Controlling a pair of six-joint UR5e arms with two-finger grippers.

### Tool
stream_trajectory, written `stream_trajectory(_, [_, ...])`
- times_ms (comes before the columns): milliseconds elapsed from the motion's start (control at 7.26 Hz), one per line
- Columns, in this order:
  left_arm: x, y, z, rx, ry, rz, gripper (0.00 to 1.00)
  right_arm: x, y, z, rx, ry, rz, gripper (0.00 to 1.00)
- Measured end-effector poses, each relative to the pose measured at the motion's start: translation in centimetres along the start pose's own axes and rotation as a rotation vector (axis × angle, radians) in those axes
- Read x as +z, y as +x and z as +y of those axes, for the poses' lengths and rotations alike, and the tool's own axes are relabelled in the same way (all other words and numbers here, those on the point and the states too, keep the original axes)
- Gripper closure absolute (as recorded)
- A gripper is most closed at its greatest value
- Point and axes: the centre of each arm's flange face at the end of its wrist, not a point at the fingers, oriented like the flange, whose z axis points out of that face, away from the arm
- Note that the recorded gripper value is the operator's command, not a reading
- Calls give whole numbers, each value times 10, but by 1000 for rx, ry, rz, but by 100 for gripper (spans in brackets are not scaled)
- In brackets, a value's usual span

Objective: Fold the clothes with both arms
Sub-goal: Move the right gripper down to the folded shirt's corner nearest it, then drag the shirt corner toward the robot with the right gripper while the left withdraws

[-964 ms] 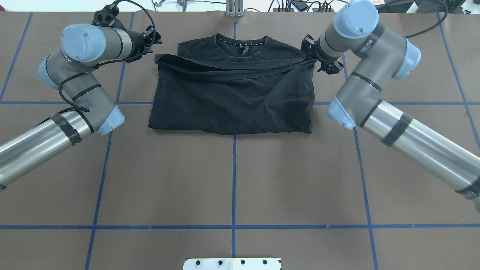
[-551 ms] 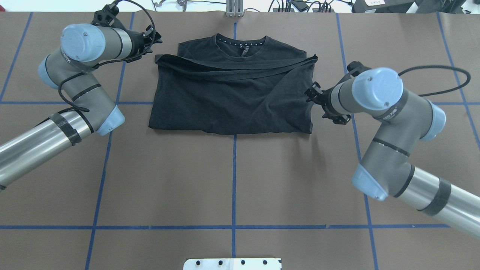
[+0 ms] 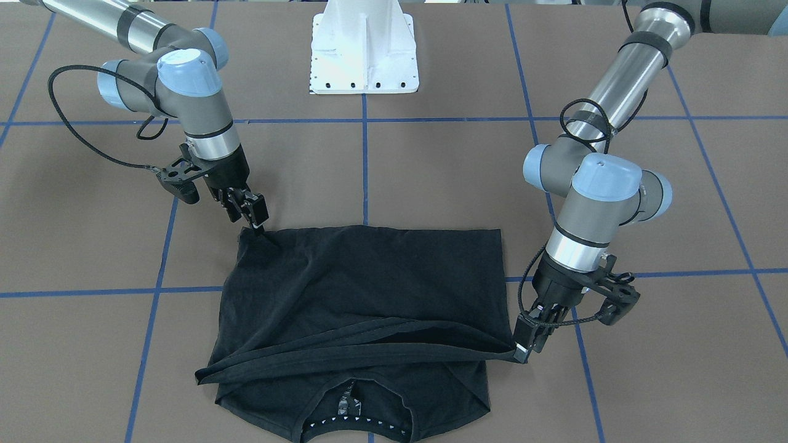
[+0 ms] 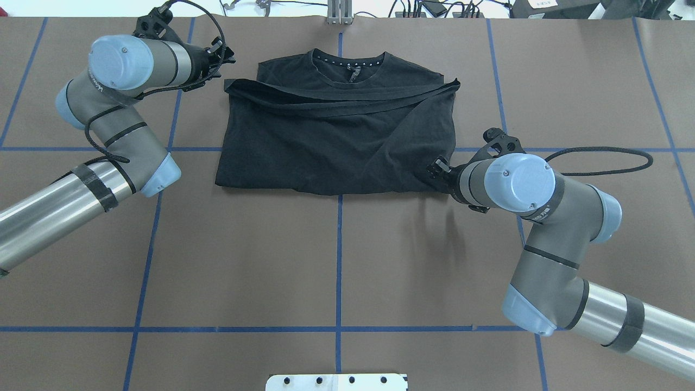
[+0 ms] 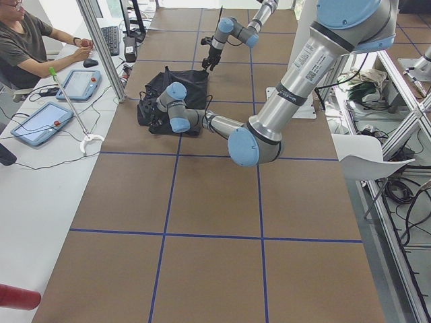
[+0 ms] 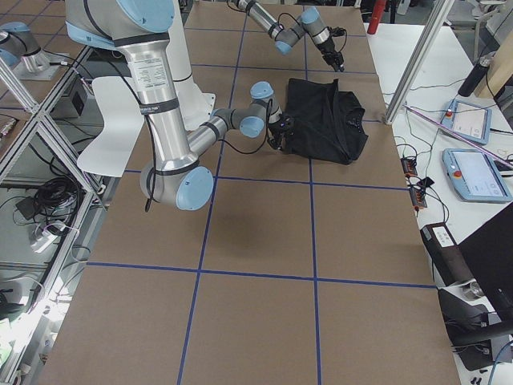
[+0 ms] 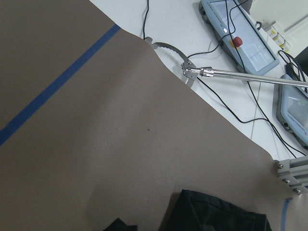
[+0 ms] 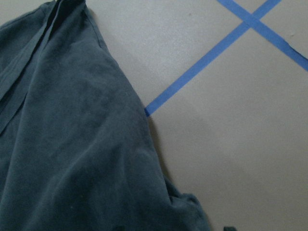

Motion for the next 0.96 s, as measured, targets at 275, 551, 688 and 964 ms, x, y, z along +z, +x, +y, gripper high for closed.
stream_trajectory(275, [-1, -2, 0, 0, 0, 0, 46, 10, 6, 9, -16, 2, 17, 42])
stream_trajectory(551, [-1, -3, 0, -1, 1, -1, 46, 14, 7, 10, -18, 4, 24, 100])
stream_trajectory(688, [-2, -3, -1, -2, 3, 0, 46, 14, 7, 10, -17, 4, 24, 100])
stream_trajectory(964, [-2, -6, -1, -2, 3, -3, 46, 15, 8, 9, -20, 6, 26, 100])
